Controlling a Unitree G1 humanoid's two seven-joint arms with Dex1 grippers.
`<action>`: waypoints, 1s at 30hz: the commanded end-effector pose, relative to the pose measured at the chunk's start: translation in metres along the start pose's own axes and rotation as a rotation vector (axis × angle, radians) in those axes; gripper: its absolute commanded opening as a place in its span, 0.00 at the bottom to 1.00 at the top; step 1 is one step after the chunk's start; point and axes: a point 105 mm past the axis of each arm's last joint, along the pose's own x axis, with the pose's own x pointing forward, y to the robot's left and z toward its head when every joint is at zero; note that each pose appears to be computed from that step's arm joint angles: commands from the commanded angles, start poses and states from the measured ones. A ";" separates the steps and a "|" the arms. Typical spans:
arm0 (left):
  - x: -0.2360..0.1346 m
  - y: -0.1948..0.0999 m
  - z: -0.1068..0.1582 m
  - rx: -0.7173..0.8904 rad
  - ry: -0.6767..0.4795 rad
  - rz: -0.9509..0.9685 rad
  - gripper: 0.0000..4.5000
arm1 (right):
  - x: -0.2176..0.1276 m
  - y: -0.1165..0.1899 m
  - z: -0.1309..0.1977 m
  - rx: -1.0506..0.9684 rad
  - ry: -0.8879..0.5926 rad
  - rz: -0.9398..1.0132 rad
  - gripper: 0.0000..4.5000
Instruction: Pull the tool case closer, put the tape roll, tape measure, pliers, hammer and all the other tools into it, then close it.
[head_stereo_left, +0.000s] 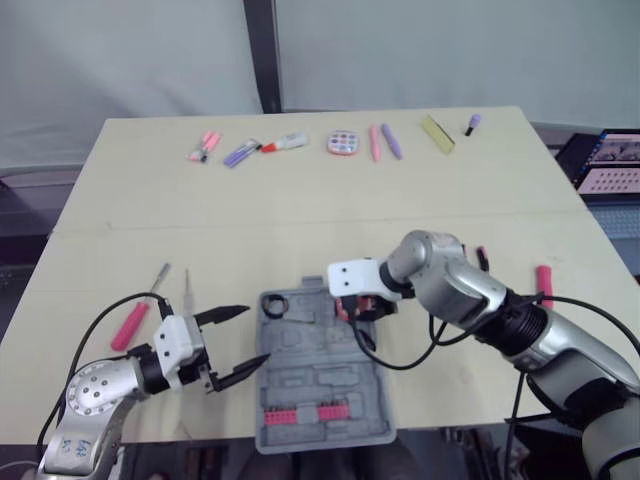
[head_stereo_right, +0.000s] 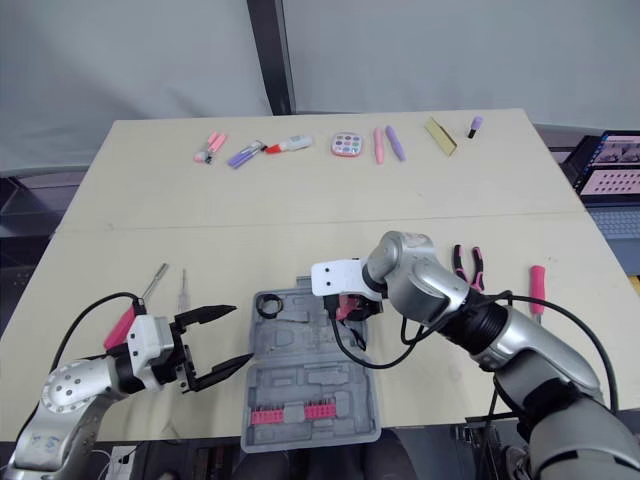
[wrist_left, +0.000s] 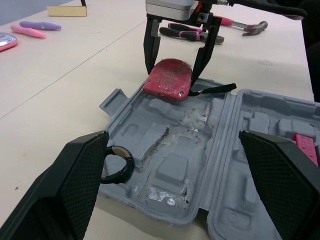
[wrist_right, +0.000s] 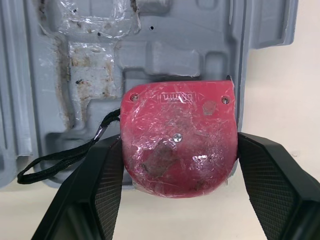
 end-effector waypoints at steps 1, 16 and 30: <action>0.002 -0.004 0.009 0.036 -0.027 -0.007 1.00 | -0.007 -0.005 0.009 -0.045 -0.009 -0.018 0.66; 0.003 -0.006 0.007 0.034 -0.034 -0.009 1.00 | -0.010 -0.008 0.014 -0.063 -0.020 -0.027 0.66; 0.005 -0.005 0.006 0.034 -0.038 -0.014 1.00 | -0.020 -0.015 0.015 -0.073 -0.030 -0.066 0.99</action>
